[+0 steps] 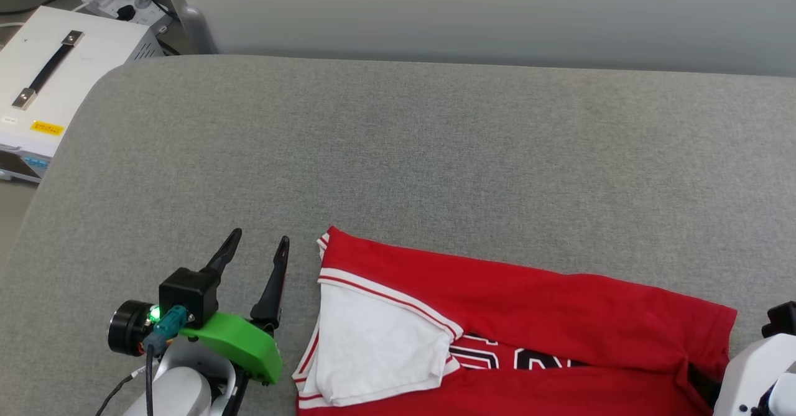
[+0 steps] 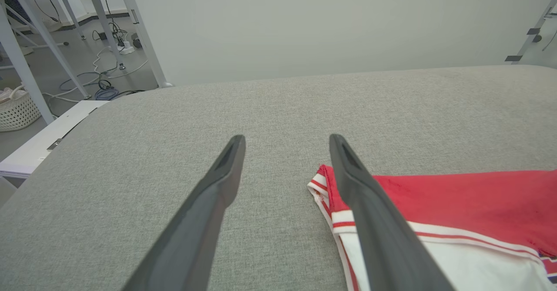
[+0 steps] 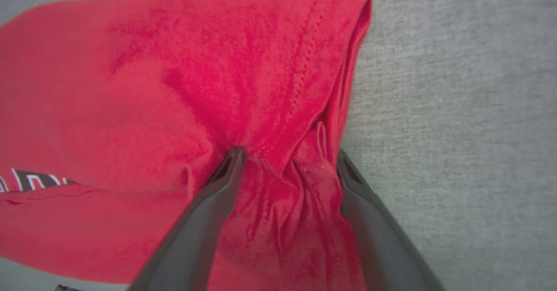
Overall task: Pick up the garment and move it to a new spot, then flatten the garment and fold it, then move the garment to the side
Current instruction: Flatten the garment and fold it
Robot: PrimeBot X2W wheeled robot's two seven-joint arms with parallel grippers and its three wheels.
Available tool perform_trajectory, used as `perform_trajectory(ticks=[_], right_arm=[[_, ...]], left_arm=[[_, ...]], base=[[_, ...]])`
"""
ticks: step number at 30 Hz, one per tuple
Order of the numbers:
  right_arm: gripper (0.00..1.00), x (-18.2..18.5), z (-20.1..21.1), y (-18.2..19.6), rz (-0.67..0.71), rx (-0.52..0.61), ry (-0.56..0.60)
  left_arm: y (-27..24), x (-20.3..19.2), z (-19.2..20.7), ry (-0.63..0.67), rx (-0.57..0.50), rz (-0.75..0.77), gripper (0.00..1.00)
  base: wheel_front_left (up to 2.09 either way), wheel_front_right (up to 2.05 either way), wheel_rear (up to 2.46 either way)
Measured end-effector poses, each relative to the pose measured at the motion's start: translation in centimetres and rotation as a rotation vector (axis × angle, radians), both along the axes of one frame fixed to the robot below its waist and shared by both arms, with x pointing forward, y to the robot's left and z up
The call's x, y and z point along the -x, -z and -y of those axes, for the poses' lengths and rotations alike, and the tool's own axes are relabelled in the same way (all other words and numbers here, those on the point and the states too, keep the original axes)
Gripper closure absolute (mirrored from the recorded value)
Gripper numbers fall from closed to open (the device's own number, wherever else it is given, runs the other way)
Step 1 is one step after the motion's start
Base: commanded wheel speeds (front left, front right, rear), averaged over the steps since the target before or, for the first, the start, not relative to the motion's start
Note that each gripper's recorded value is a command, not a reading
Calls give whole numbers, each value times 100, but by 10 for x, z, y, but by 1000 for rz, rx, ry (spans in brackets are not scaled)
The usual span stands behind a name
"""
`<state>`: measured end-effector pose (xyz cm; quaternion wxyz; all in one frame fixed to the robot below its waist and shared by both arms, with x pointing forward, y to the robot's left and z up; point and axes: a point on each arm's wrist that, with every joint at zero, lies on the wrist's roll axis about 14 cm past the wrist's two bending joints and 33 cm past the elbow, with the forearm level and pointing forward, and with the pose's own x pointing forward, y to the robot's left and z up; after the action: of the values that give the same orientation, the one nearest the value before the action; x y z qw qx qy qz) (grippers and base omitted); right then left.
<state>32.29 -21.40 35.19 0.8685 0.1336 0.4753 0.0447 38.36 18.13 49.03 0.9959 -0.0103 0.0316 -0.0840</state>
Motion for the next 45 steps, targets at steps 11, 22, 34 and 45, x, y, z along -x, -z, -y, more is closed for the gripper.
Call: perform_trajectory(ticks=[11,22,34,45], right_arm=[[100,-2,-8,-6,51,-15,-16],[100,-17,52,-28,166,129,48],[100,-17,79,-54,250,205,81],[100,-8,5,-84,326,68,-61]], left_arm=[[1,2,1,0,14,3,0],[2,6,2,3,15,3,0],[-1,19,8,8,32,16,0],[-10,33,8,-3,55,46,0]], base=[[0,0,0],[0,0,0],[0,0,0],[0,0,0]])
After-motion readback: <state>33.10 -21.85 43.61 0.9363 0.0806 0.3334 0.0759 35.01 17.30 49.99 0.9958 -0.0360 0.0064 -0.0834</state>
